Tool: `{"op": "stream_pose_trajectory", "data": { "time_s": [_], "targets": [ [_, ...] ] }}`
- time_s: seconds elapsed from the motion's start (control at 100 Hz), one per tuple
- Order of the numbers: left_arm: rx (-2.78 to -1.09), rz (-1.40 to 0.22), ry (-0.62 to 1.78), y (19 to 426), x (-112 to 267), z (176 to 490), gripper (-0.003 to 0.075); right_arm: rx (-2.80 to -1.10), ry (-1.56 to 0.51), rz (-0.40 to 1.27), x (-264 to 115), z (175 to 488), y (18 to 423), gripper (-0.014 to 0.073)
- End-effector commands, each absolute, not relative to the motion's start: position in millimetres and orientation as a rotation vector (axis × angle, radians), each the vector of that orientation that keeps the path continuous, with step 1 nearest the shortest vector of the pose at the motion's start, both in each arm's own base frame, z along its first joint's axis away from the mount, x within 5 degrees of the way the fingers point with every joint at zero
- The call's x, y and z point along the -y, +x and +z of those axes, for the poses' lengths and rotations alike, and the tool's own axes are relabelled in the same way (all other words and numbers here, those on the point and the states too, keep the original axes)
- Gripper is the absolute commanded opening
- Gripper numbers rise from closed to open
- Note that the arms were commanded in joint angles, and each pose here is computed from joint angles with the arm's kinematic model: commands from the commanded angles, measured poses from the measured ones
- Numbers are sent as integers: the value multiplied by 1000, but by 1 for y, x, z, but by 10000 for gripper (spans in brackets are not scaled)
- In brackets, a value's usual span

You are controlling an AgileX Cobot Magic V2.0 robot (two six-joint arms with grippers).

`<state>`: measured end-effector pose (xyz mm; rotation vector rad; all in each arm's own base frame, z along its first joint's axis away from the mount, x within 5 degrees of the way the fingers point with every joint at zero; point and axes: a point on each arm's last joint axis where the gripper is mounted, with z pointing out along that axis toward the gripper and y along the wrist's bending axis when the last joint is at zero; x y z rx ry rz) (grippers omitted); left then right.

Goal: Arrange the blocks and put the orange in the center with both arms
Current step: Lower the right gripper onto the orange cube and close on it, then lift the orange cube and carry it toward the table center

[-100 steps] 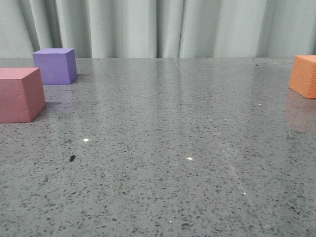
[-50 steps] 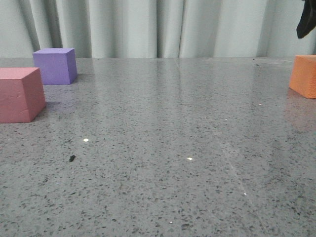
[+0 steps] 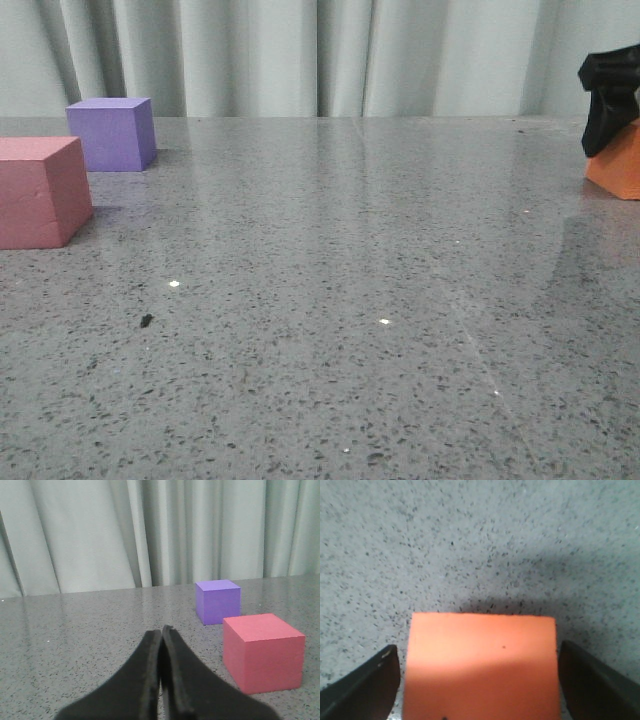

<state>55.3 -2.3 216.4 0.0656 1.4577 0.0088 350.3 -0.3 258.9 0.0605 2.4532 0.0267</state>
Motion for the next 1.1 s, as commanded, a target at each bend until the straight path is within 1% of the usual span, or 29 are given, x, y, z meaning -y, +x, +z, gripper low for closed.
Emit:
{"op": "stream_pose_trajectory", "data": {
  "time_s": [0.0,0.06,0.18,0.25,0.34,0.45,0.62,0.73,0.8,0.93,1.09],
  "targets": [
    [-1404,-15,79,54,4,206,-10,-2338,40,11,2,285,353,618],
    [-1404,-15,79,54,4,206,-10,-2338,40,11,2,285,353,573],
    [-1404,-15,79,54,4,206,-10,-2343,40,11,2,284,352,433],
    [-1404,-15,79,54,4,206,-10,-2348,39,11,2,284,352,395],
    [-1404,-15,79,54,4,206,-10,-2352,20,19,-4,287,350,394],
    [-1404,-15,79,54,4,206,-10,-2332,-24,50,-19,299,347,394],
    [-1404,-15,79,54,4,206,-10,-2287,-134,160,-69,327,343,394],
    [-1404,-15,79,54,4,206,-10,-2233,-159,259,-103,347,340,394],
    [-1404,-15,79,54,4,206,-10,-2211,-175,318,-124,354,339,394],
    [-1404,-15,79,54,4,206,-10,-2222,-168,410,-157,355,341,394],
    [-1404,-15,79,54,4,206,-10,-2254,-193,477,-196,344,350,394]
  ]
}}
